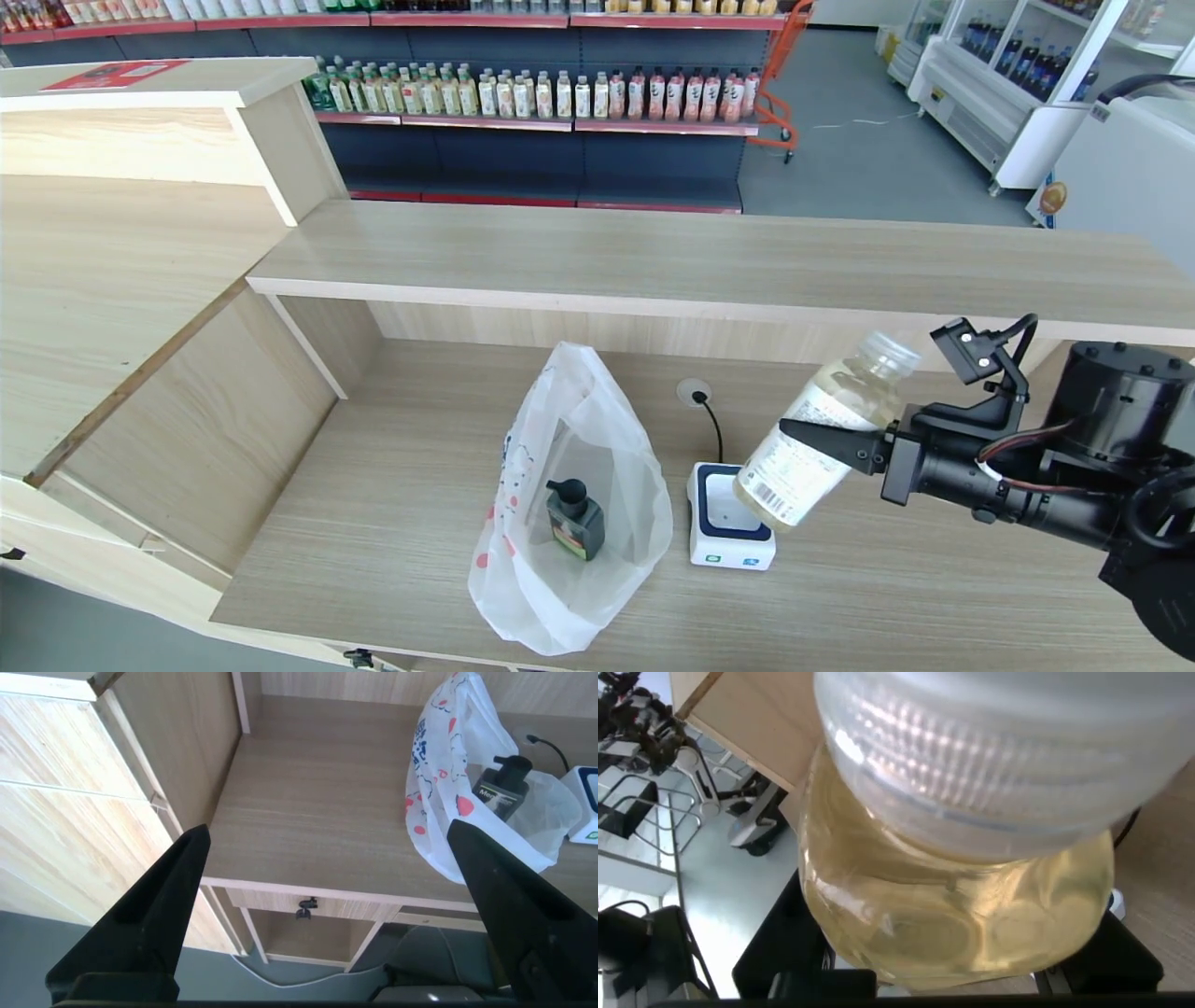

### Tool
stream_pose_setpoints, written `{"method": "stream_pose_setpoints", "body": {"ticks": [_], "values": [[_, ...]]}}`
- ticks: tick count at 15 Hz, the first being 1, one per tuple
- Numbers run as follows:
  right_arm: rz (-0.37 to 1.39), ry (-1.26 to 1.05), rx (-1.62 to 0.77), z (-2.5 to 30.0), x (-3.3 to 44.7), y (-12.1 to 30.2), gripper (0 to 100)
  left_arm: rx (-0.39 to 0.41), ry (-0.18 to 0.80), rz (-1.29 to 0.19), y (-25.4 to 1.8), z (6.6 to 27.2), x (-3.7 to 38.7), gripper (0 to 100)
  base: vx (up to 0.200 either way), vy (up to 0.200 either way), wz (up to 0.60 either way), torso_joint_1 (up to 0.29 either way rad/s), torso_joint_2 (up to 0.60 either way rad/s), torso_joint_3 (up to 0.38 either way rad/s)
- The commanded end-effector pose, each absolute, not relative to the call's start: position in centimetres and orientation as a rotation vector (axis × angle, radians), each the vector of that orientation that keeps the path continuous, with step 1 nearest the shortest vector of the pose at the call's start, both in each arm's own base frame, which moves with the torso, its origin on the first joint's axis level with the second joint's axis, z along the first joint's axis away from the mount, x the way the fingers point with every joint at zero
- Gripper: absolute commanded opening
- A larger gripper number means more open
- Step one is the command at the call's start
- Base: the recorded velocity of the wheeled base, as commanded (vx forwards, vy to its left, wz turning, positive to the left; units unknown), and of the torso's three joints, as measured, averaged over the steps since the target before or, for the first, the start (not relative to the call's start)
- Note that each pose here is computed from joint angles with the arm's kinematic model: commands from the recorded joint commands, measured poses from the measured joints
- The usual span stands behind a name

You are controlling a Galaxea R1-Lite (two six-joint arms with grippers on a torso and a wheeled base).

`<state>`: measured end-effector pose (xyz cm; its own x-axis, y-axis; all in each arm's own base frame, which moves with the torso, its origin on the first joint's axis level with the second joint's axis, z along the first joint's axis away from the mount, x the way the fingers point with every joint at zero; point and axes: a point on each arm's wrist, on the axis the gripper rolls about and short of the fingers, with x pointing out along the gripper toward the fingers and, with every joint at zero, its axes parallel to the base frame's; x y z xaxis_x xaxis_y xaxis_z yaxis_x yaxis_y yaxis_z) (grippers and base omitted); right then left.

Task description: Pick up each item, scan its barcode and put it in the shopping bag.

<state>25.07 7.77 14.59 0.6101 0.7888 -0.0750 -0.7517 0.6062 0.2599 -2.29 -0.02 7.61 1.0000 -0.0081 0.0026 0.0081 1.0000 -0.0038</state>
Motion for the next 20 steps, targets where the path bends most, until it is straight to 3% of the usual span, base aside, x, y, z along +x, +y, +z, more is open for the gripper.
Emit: {"method": "stream_pose_setpoints", "body": {"ticks": [1,7,13,20], "values": [[0.905,0.169,0.206,15.2,24.7,7.8,0,-0.003,-0.003,-0.008,0.0,7.6,-2.3,100,0.0,0.0,0.0,0.0,0.0,0.0],[0.875,0.18,0.219,15.0,24.4,7.1,0,0.0,-0.003,-0.008,0.0,7.6,-2.3,100,0.0,0.0,0.0,0.0,0.0,0.0],[0.878,0.215,0.249,14.8,24.5,7.3,0,-0.005,-0.003,-0.008,0.0,7.6,-2.3,100,0.0,0.2,0.0,0.003,0.0,-0.001],[0.747,0.283,0.255,13.7,28.1,8.4,0,-0.005,-0.003,-0.008,0.0,7.6,-2.3,100,0.0,0.0,0.0,0.0,0.0,0.0]]}}
